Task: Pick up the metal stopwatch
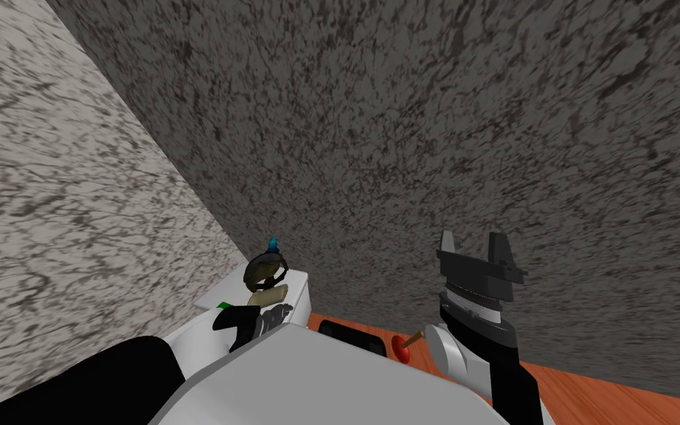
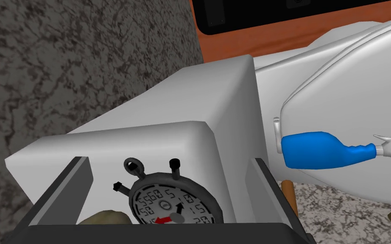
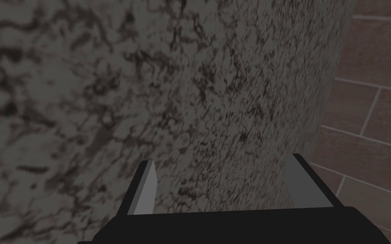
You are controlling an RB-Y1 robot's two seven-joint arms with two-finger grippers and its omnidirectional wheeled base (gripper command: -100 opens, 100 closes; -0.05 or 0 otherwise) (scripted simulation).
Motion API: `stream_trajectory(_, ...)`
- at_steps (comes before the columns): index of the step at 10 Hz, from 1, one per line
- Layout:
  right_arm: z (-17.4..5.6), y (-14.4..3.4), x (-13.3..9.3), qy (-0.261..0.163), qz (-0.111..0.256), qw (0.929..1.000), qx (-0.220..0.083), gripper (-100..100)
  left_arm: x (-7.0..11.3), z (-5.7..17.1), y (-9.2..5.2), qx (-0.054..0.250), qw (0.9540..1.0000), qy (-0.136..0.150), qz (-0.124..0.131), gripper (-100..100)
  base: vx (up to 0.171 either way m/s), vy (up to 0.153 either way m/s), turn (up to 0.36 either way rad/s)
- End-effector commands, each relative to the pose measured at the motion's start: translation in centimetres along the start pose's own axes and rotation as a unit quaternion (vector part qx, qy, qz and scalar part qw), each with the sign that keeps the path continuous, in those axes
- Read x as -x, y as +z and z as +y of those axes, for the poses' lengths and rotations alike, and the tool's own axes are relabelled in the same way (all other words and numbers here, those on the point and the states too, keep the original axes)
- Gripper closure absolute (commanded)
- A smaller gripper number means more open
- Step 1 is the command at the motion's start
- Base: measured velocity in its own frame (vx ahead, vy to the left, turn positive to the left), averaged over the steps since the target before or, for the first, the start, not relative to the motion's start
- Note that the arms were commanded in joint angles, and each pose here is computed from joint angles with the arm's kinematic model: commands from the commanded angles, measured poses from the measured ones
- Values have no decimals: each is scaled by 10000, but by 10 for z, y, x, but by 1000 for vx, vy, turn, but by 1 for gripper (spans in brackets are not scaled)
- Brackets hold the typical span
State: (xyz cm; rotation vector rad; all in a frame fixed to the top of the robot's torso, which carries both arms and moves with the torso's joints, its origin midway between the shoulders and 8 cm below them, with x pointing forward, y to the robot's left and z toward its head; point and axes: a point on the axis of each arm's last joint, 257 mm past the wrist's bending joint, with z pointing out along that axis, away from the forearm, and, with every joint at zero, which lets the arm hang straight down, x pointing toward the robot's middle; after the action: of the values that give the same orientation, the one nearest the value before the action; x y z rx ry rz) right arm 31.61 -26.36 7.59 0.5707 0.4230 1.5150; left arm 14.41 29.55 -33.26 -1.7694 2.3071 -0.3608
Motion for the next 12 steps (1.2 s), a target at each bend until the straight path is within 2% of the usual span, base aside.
stream_trajectory(1,0,0,0,0,0,10000,0,0,0,0,0,0,10000,0,0,0,1,7,-1)
stream_trajectory(2,0,0,0,0,0,10000,0,0,3,2,7,3,10000,-35,-12,-100,0,-7,-58)
stream_trajectory(5,0,0,0,1,0,10000,0,0,10,5,21,9,9999,-100,-33,-100,-5,-20,-50)
stream_trajectory(6,0,0,0,1,0,10000,0,0,8,4,18,15,10000,-91,-30,-100,-1,-10,-7)
stream_trajectory(7,0,0,0,0,0,10000,0,0,8,4,19,9,10000,-89,-29,100,0,0,0)
stream_trajectory(11,0,0,0,1,0,10000,0,0,7,5,18,17,10000,-87,-21,100,-4,-1,6)
stream_trajectory(12,0,0,0,0,0,10000,0,0,7,5,18,21,10000,-85,-20,0,0,0,0)
